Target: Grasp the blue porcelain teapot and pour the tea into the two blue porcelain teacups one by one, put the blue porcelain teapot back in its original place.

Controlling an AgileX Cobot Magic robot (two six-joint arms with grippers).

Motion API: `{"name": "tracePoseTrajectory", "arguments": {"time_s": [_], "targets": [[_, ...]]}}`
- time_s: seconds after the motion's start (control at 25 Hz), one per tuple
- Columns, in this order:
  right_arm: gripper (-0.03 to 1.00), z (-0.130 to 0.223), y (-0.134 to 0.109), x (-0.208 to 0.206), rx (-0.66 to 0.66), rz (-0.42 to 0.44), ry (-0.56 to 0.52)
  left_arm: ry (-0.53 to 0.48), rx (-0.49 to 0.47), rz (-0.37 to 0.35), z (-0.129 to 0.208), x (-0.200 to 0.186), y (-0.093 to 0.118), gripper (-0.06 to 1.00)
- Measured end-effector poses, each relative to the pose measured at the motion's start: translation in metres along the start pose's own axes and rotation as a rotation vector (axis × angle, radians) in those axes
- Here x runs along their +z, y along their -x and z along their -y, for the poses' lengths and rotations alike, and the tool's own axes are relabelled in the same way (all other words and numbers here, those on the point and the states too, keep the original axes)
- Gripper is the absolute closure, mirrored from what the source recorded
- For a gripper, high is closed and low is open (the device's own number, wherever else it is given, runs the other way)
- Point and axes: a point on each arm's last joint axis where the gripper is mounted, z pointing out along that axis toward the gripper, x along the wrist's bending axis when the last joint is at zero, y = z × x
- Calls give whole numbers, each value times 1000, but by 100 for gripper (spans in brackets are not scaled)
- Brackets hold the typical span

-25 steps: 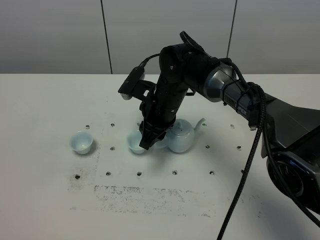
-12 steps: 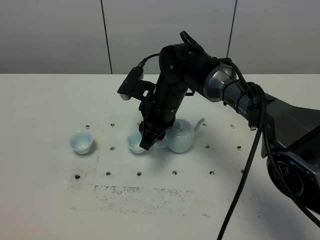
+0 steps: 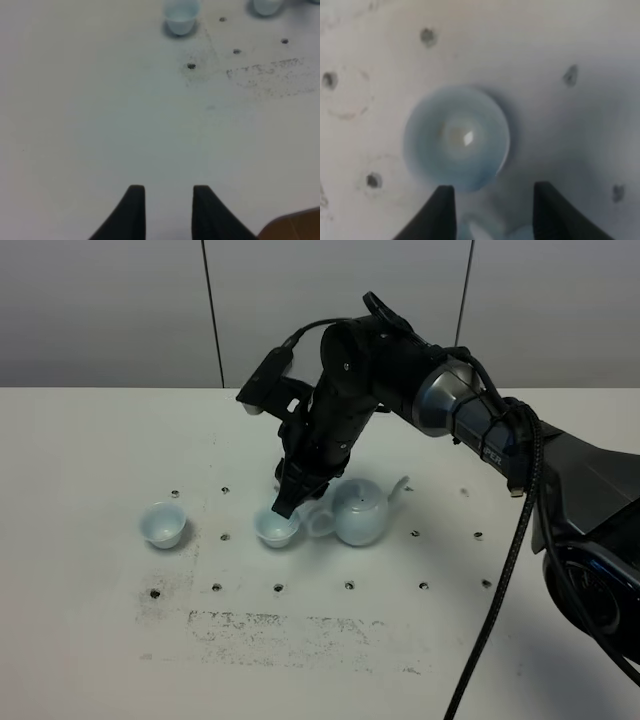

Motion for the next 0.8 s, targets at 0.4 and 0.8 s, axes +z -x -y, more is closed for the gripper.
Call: {"name": "tracePoseTrajectory", "arguments": {"time_s": [0.4, 0.8], "targets": [[59, 20, -19, -5, 24, 136, 148, 0, 0, 1, 0, 0, 0, 65], [59, 32, -36, 17, 34, 150, 165, 0, 0, 1, 0, 0, 0, 65]]}}
